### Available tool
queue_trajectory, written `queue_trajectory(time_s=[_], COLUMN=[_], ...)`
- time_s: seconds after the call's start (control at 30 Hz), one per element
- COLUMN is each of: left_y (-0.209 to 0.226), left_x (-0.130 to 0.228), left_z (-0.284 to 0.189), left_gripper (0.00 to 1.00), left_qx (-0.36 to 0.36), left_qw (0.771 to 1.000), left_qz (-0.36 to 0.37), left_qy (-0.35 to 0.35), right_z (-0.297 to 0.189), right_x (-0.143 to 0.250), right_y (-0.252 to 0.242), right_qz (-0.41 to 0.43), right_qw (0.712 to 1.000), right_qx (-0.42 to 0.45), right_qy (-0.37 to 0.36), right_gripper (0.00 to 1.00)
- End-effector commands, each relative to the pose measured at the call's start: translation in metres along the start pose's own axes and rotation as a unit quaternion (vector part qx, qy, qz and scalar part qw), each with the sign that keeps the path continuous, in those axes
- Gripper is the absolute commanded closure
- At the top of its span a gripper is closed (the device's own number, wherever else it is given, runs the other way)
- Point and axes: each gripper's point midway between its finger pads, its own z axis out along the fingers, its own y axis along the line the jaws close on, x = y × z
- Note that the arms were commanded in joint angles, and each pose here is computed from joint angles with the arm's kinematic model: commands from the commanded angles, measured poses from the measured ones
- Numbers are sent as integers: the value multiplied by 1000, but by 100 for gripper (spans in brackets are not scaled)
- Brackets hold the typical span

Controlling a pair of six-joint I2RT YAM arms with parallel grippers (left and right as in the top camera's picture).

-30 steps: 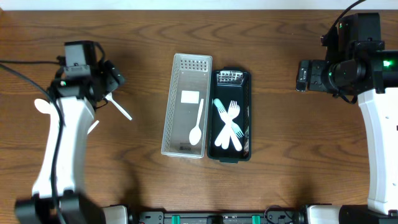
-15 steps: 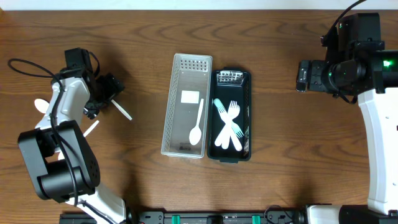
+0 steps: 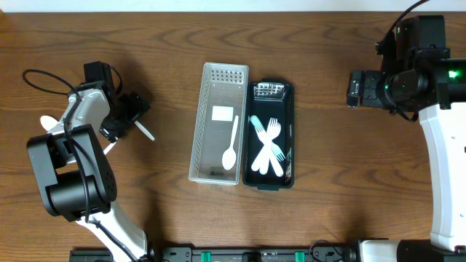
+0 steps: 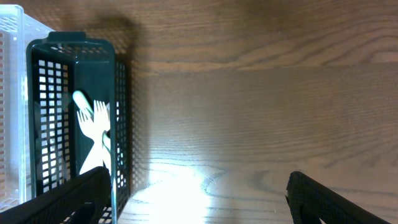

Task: Pack container
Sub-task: 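Move the left gripper to the next white spoon and grasp it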

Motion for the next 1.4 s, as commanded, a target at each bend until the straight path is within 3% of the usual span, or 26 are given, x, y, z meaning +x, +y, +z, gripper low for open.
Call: queue_trajectory(time_s=[0.0, 0.3, 0.57, 1.13, 1.27, 1.37], left_y=[5, 8, 30, 23, 21, 20], left_x=[4, 13, 23, 15, 11, 11], left_z=[14, 25, 22, 24, 24, 24], left_gripper=[2, 2, 2, 0, 14, 38], left_qx=[-11, -25, -112, -97, -92, -91], left_qw=[1000, 999, 993, 995, 996, 996], left_qz=[6, 15, 36, 10, 10, 10], left_qy=[17, 34, 29, 11, 4, 2], right_z=[0, 0, 0, 0, 0, 0], right_x=[1, 1, 1, 3, 2, 2], right_y=[-2, -2, -2, -2, -2, -2], right_qz=[-3, -3, -3, -3, -3, -3], right_qw=[1000, 1000, 1000, 1000, 1000, 1000], right_qx=[0, 0, 0, 0, 0, 0], right_qy=[2, 3, 3, 6, 6, 6], right_gripper=[7, 7, 7, 7, 7, 7])
